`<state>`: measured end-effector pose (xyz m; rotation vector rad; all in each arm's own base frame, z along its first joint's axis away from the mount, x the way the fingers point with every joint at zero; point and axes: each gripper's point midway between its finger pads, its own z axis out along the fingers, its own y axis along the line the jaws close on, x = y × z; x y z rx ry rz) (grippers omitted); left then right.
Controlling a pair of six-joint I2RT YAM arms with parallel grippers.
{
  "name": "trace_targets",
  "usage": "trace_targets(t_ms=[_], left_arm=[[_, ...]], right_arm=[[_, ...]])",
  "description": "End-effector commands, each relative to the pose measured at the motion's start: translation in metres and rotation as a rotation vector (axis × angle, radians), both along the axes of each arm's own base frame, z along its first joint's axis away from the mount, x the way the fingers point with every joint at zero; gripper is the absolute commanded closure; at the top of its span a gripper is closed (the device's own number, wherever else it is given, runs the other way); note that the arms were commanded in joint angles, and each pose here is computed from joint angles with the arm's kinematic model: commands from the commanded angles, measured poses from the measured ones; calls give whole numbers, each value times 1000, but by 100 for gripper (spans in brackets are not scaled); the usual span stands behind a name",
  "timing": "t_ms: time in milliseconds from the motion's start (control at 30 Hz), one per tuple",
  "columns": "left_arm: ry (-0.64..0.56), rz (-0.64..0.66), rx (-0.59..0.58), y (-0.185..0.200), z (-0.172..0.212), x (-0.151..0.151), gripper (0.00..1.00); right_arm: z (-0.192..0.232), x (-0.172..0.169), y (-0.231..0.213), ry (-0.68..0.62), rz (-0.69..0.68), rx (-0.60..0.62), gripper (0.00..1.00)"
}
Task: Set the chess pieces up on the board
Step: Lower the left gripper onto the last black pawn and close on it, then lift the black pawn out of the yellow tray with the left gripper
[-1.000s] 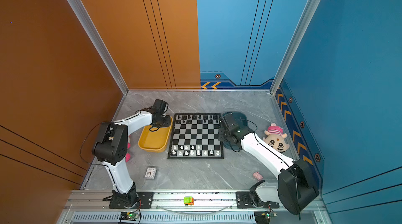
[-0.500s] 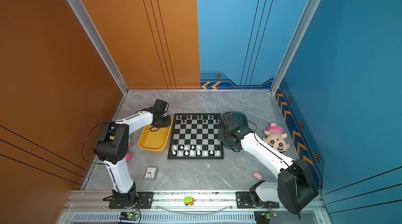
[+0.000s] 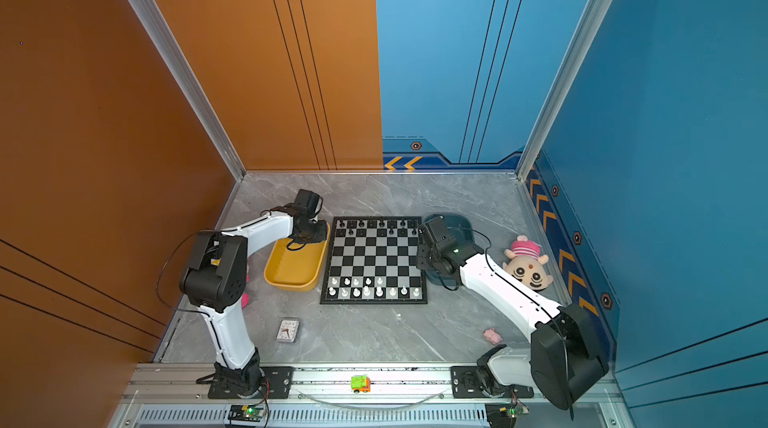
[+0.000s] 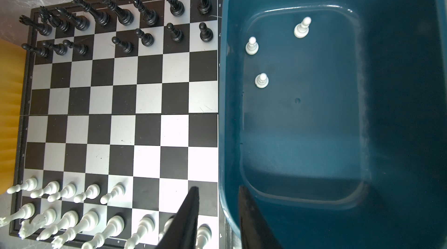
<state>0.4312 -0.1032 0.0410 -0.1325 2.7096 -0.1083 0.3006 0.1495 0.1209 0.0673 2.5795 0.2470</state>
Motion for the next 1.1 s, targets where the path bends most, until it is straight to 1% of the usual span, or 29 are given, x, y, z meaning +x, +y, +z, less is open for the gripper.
trace_targets(t_ms=[0,167,400,500,767,933,1067], left_arm=[[13,-6,-8,-4,-1,3,92],[17,-13,5,-4,1,2,95],[-10,-30,35,-4,21,-1,96],[-39,-34,53,-3,36,-3,96],[-130,-69,53,-11,80,-10,95],[-195,-115,39,-24,110,-18,94],[-228,-152,17,-38,126,-22,93]], right_arm=[[5,4,-1,-9,-13,-7,69],[6,5,-2,-10,-12,-8,69],[5,4,-1,-10,-8,-5,69],[5,4,-2,-9,-10,-6,69],[6,3,-2,-11,-13,-1,69],[5,2,0,-12,-10,1,69],[4,2,0,-12,-9,5,70]])
